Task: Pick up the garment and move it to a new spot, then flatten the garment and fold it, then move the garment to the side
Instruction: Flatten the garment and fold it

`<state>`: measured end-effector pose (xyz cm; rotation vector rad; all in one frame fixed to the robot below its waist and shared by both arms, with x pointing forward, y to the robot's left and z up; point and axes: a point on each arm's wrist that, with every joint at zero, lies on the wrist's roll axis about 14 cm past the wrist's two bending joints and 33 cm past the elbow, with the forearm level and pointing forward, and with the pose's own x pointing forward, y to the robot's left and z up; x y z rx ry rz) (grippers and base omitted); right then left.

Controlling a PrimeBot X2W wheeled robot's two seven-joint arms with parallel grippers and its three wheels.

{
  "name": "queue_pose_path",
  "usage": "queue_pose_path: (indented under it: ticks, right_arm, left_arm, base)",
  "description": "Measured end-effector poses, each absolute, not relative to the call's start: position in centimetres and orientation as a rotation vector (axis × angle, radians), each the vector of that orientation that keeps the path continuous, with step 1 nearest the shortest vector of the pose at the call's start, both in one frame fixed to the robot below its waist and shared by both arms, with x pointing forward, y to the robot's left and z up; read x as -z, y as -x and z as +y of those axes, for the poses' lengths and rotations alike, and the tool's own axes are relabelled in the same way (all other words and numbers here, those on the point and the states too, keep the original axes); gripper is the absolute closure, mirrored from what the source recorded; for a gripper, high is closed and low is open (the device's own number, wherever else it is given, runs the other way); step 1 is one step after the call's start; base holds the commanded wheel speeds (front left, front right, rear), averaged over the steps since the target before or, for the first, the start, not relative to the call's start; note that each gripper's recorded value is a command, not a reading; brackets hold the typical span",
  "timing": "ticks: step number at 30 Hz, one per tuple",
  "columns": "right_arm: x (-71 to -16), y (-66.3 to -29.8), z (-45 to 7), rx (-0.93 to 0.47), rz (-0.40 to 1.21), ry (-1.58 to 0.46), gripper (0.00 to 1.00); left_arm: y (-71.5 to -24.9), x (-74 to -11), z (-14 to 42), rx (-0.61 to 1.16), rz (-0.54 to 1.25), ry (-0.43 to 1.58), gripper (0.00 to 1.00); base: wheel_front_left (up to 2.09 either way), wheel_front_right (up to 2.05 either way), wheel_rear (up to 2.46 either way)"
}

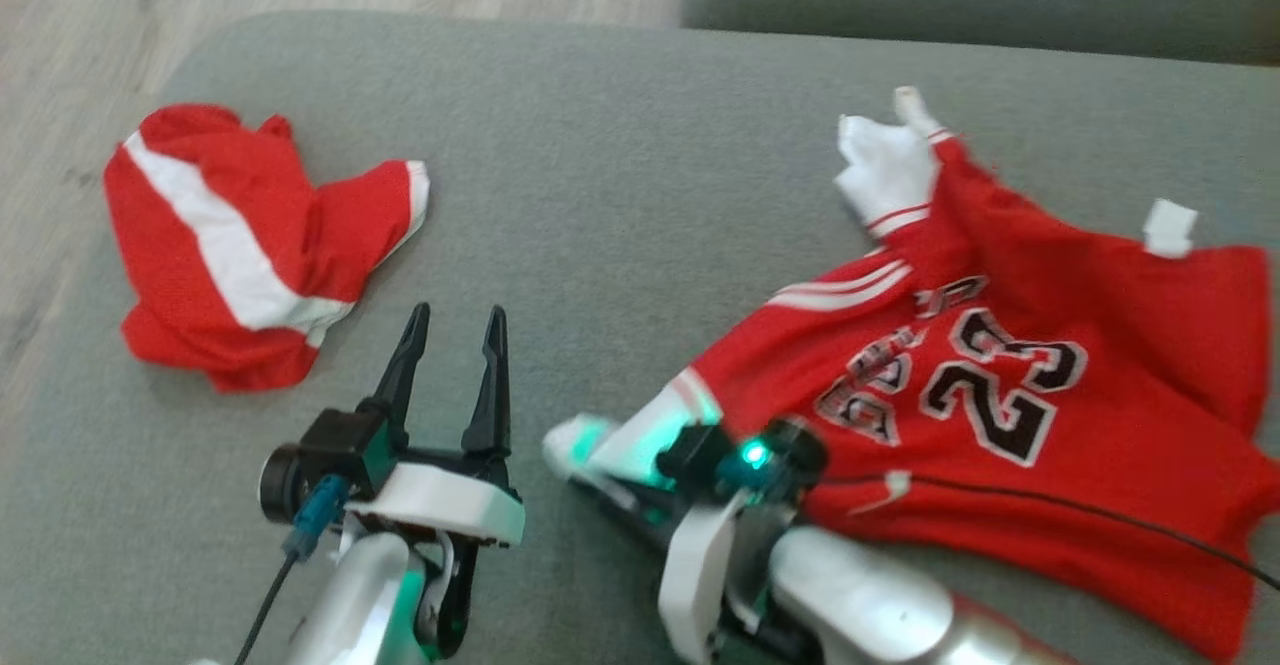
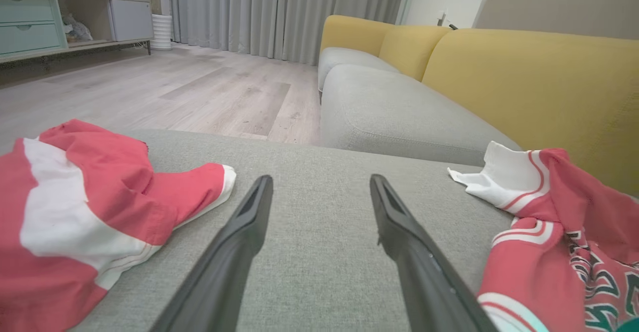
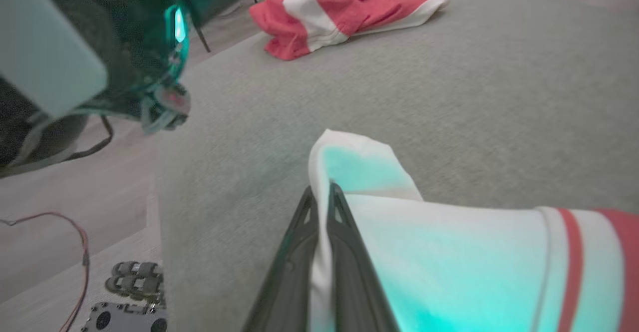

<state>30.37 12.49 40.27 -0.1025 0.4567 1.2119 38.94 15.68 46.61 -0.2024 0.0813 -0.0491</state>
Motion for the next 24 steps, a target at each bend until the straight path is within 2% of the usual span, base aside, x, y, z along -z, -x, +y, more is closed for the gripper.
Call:
queue_pose_path:
  ticks: [1, 2, 6, 9, 18, 24]
  right_arm:
    - [-40.3, -29.7, 12.5, -1.229, 0.455, 0.111, 0.55]
    - [-40.4, -29.4, 12.5, -1.233, 0.445, 0.108, 0.0]
    - [-41.2, -29.8, 12.1, -1.208, 0.403, 0.072, 0.0]
    - [-42.5, -31.8, 11.2, -1.131, 0.34, 0.013, 0.0]
    - [-46.8, -41.0, 3.6, -0.757, 0.176, -0.099, 0.0]
    - [-45.4, -45.2, -3.6, -0.548, 0.166, 0.003, 0.0]
  left_arm:
    - [-38.9, -46.6, 15.5, 0.055, 0.083, 0.202, 0.0]
    - [-38.8, -46.6, 15.2, 0.063, 0.083, 0.198, 0.0]
    - [-38.9, -46.6, 14.7, 0.081, 0.08, 0.201, 0.0]
    - [-39.1, -46.9, 14.2, 0.095, 0.072, 0.2, 0.0]
    - [-39.3, -47.4, 12.9, 0.134, 0.06, 0.204, 0.0]
    - [-39.3, -46.7, 13.0, 0.129, 0.078, 0.211, 0.0]
  base:
    - [0.0, 0.0, 0.0]
    - [0.0, 0.0, 0.0]
    - [0.0, 0.0, 0.0]
    - [0.0, 0.0, 0.0]
    - [0.0, 0.0, 0.0]
    - [0.0, 0.0, 0.0]
